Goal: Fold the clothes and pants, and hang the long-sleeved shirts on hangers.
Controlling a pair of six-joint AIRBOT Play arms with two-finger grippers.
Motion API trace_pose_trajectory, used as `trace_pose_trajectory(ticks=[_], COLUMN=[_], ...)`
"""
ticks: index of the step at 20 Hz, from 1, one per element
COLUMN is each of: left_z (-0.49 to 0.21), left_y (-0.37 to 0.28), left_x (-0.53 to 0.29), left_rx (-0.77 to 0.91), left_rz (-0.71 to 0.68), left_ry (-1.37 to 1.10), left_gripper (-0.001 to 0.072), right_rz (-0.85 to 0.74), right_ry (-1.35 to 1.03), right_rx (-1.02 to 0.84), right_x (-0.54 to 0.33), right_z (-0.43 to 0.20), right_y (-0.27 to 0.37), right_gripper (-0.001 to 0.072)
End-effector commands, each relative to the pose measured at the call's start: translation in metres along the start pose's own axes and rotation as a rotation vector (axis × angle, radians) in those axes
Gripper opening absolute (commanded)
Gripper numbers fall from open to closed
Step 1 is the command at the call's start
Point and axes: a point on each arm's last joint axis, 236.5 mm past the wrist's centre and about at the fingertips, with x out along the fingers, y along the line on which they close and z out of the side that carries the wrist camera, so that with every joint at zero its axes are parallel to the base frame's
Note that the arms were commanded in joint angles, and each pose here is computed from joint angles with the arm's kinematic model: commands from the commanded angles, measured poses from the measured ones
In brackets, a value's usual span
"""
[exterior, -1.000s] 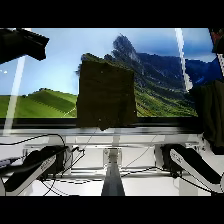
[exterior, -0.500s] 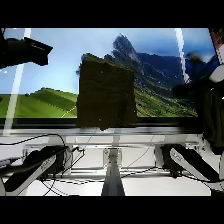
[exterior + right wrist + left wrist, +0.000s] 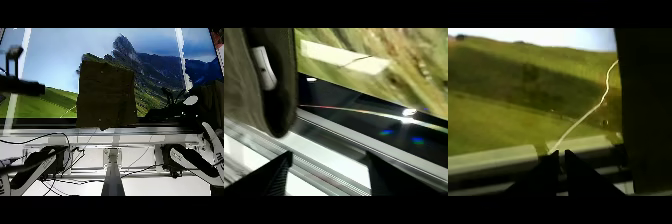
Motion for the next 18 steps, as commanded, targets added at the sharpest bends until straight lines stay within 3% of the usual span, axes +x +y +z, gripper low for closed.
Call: trace_pose_trajectory(ticks=[1,2,7,10,12,14,15,16,18], left_z=[-0.072,-0.089,-0.149,-0.159,-0.157,-0.149,-0.147,-0.147,-0.146], left_y=[-0.004,-0.007,-0.033,-0.05,-0.06,-0.065,-0.067,-0.066,-0.064], left_x=[0.052,0.063,0.091,0.097,0.099,0.103,0.105,0.106,0.109], left_rx=[-0.176,-0.203,-0.202,-0.207,-0.223,-0.229,-0.227,-0.222,-0.219], left_rz=[-0.147,-0.162,-0.255,-0.321,-0.363,-0.388,-0.395,-0.394,-0.38], left_ry=[0.153,0.19,0.33,0.341,0.321,0.279,0.264,0.259,0.247], left_gripper=[0.0605,0.0698,0.0691,0.0689,0.0689,0.0688,0.0657,0.063,0.063], right_rz=[0.128,0.158,0.201,0.165,0.121,0.086,0.087,0.087,0.088], right_ry=[0.025,0.042,0.08,0.085,0.069,0.056,0.055,0.06,0.085], right_rx=[0.133,0.148,0.208,0.111,0.033,-0.022,-0.034,-0.027,-0.035], right_x=[0.019,0.023,0.032,0.041,0.048,0.05,0.05,0.05,0.052], right_z=[0.0,-0.001,-0.003,-0.001,0.008,0.017,0.018,0.018,0.012], right_y=[0.013,0.017,0.02,0.027,0.033,0.037,0.04,0.043,0.046], right_gripper=[0.0621,0.062,0.0614,0.061,0.0554,0.0545,0.0543,0.0521,0.0309])
